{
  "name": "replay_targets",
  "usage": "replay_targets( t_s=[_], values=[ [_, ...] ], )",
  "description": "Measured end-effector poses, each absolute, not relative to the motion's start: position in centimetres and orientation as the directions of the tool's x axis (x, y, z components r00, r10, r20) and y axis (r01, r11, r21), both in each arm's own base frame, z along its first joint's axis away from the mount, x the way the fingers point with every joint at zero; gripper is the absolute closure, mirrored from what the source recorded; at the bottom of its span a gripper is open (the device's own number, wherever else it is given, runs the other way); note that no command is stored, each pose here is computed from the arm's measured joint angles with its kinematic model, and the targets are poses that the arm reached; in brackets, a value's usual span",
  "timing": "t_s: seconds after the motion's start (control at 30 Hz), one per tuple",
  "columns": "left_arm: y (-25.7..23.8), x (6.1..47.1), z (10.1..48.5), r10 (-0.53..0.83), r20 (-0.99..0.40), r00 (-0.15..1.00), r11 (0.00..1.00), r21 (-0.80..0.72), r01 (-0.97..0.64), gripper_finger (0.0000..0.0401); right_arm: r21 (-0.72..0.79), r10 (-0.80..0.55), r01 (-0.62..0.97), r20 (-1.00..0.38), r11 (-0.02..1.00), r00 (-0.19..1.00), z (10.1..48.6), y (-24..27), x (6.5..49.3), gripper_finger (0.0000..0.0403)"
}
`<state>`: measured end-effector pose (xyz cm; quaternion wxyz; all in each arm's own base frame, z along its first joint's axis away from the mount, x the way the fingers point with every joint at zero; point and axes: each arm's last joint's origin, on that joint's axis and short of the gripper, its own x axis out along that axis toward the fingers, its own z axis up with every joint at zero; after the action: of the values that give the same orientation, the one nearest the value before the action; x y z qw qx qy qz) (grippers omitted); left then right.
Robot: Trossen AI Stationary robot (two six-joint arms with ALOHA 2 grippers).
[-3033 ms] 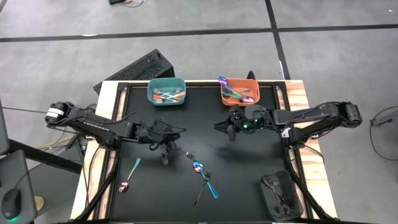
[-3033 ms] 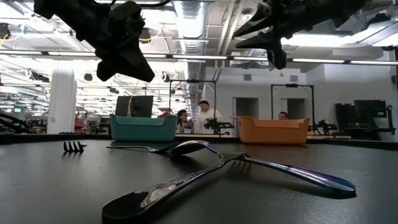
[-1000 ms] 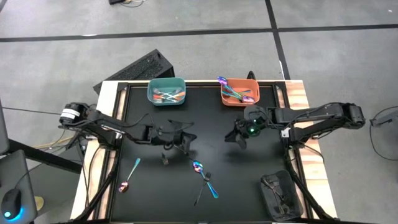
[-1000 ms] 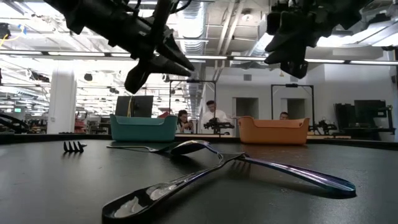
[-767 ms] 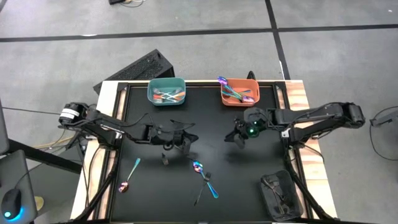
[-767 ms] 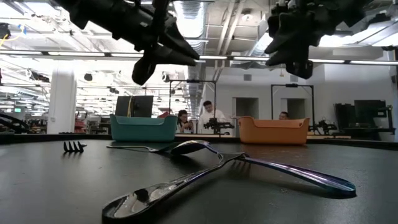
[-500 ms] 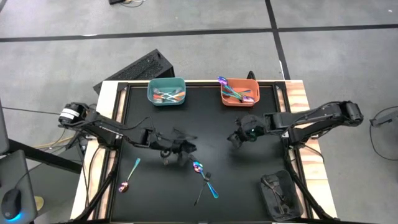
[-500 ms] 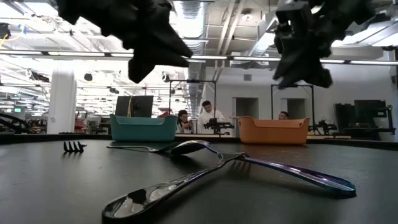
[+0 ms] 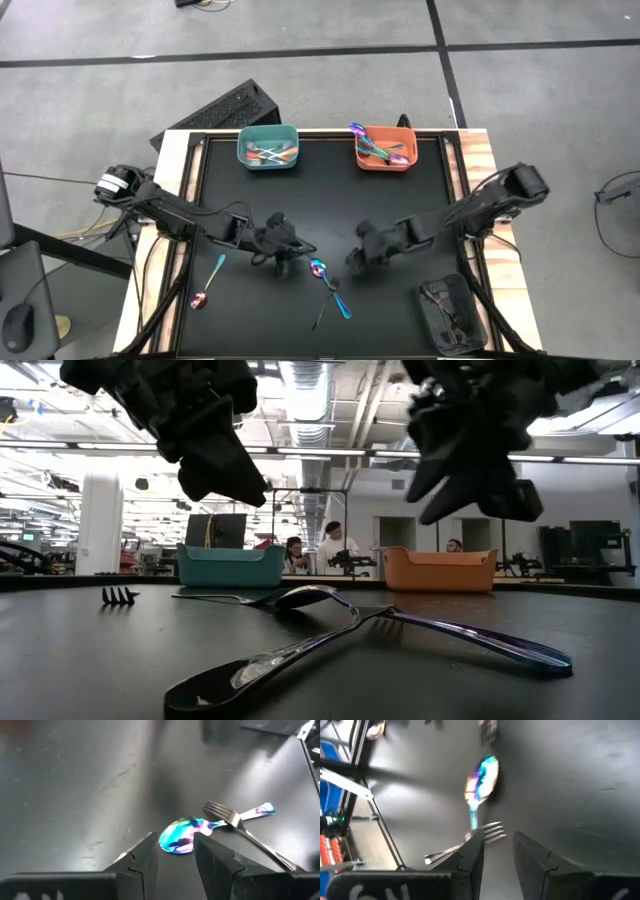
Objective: Sort silverware by color (type)
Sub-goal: Put the purple spoon into the orange bin
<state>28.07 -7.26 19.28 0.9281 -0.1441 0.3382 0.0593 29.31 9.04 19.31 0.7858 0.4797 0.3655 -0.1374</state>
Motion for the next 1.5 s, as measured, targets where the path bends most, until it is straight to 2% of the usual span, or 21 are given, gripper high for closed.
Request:
replay_targets(
  t_s=[0.37, 0.53, 0.93, 1.23, 1.37, 1.5],
  values=[
    [-7.4, 27.5, 19.3, -0.042, -0.681, 0.731, 0.925, -0.303, -0.229, 0.0291, 0.48, 0.104, 0.63, -0.837, 0.61, 0.537, 19.1, 12.6, 36.3, 0.0282],
    [-7.5, 26.4, 20.1, -0.043, -0.703, 0.71, 0.93, -0.287, -0.229, 0.0291, 0.435, 0.097, 0.638, -0.865, 0.636, 0.492, 18.5, 13.8, 38.4, 0.0282],
    [-6.8, 24.6, 21.9, 0.096, -0.685, 0.722, 0.944, -0.168, -0.285, 0.0291, 0.407, 0.126, 0.642, -0.89, 0.65, 0.438, 16.1, 15.2, 40.8, 0.0282],
    [-6.7, 24.7, 21.9, 0.133, -0.673, 0.728, 0.945, -0.136, -0.298, 0.0291, 0.307, 0.069, 0.699, -0.935, 0.646, 0.347, 14.2, 13.4, 41.0, 0.0283],
    [-6.7, 24.7, 21.8, 0.131, -0.679, 0.723, 0.947, -0.129, -0.293, 0.0291, 0.303, 0.075, 0.692, -0.938, 0.655, 0.339, 14.1, 13.0, 41.1, 0.03],
    [-6.7, 24.7, 21.8, 0.128, -0.679, 0.723, 0.947, -0.132, -0.291, 0.0291, 0.293, 0.068, 0.679, -0.939, 0.673, 0.338, 14.4, 12.5, 41.1, 0.0351]
  ],
)
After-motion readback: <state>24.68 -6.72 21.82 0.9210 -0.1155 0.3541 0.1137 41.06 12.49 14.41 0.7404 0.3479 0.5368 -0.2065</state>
